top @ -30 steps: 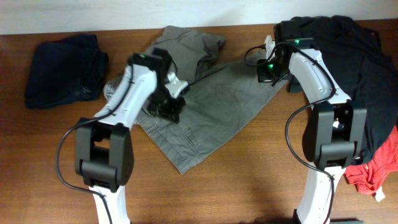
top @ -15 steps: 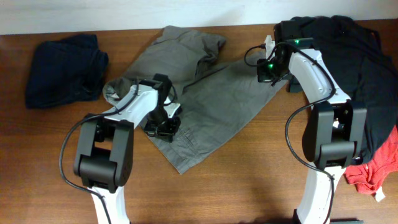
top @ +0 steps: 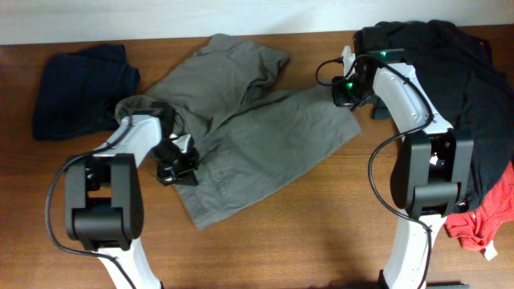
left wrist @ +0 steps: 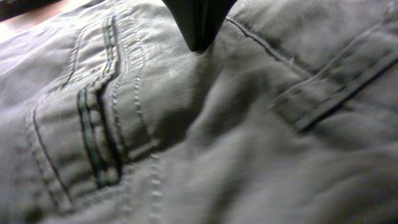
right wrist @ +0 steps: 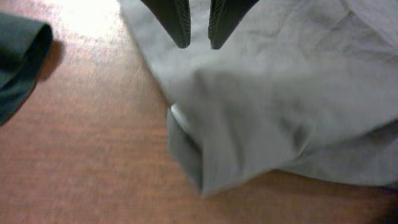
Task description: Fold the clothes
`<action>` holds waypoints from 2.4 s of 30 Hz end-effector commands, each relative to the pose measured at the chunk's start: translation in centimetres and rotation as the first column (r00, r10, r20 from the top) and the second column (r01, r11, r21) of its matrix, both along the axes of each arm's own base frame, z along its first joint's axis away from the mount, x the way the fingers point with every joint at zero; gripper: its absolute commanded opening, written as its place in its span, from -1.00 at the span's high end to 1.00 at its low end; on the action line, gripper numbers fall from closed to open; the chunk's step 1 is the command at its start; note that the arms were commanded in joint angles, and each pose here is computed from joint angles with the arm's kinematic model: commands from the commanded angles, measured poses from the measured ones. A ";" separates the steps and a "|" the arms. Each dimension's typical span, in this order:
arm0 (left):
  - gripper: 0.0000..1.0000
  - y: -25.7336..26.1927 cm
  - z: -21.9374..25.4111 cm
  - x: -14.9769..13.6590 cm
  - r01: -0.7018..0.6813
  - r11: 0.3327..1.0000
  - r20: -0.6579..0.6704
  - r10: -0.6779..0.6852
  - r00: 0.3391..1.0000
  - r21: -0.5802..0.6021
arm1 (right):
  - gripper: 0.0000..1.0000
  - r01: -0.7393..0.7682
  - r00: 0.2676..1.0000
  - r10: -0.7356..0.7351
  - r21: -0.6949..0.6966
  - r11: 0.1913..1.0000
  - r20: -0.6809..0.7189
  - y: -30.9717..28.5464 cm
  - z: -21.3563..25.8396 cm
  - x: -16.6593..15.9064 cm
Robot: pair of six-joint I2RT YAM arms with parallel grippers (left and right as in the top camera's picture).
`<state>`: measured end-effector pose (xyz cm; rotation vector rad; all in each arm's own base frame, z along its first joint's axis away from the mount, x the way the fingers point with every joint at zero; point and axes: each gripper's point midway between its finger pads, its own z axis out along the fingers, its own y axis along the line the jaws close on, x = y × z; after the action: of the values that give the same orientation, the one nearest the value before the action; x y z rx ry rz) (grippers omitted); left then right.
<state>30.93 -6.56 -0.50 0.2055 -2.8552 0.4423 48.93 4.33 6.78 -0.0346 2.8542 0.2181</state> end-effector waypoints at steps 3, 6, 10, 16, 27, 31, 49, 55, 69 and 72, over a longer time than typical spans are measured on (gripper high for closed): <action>0.99 3.1 -2.0 0.2 0.007 0.994 -0.010 -0.006 1.000 0.110 | 0.83 0.014 0.991 0.001 0.109 0.994 -0.132 1.5 -1.4 -2.5; 0.99 2.4 -0.8 1.2 0.041 0.995 0.043 -0.045 0.998 0.094 | 0.92 0.016 0.982 0.010 0.135 0.991 -0.189 2.0 -1.8 -4.0; 0.99 1.8 2.0 2.8 0.081 0.992 0.149 -0.094 0.984 0.094 | 0.92 0.028 0.961 0.010 0.135 0.990 -0.276 2.0 -3.4 -6.4; 0.97 1.5 7.1 5.0 0.080 0.991 0.332 -0.110 0.937 0.104 | 0.92 0.081 0.934 -0.035 0.116 0.990 -0.356 1.6 -6.6 -9.0; 0.49 1.4 12.2 7.2 0.057 0.992 0.525 -0.107 0.845 0.111 | 0.92 0.252 0.858 -0.274 -0.110 0.962 -0.435 -1.7 -8.1 -11.7; 0.49 1.5 12.2 7.5 0.053 0.992 0.534 -0.106 0.839 0.114 | 0.92 0.279 0.828 -0.335 -0.186 0.942 -0.451 -2.9 -8.1 -12.8; 0.36 2.0 12.3 8.0 0.041 0.989 0.548 -0.113 0.829 0.143 | 0.92 0.270 0.689 -0.360 -0.238 0.933 -0.629 -5.6 -7.3 -19.9; 0.36 2.0 12.3 8.0 0.041 0.989 0.548 -0.113 0.829 0.143 | 0.92 0.256 0.826 -0.277 -0.111 0.960 -0.491 -3.4 -2.0 -17.6; 0.38 5.3 11.9 11.8 -0.183 0.950 0.630 -0.019 0.776 0.253 | -0.21 -0.154 0.957 0.116 0.125 0.980 0.266 5.6 10.9 -6.7; 0.38 7.0 12.0 12.0 -0.287 0.915 0.640 0.043 0.767 0.282 | -0.26 -0.200 0.922 0.149 0.110 0.974 0.357 7.3 11.7 -4.8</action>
<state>42.48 -2.46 11.68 0.1745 -3.5932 0.1817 43.17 9.73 18.31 -0.1834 2.5275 0.3973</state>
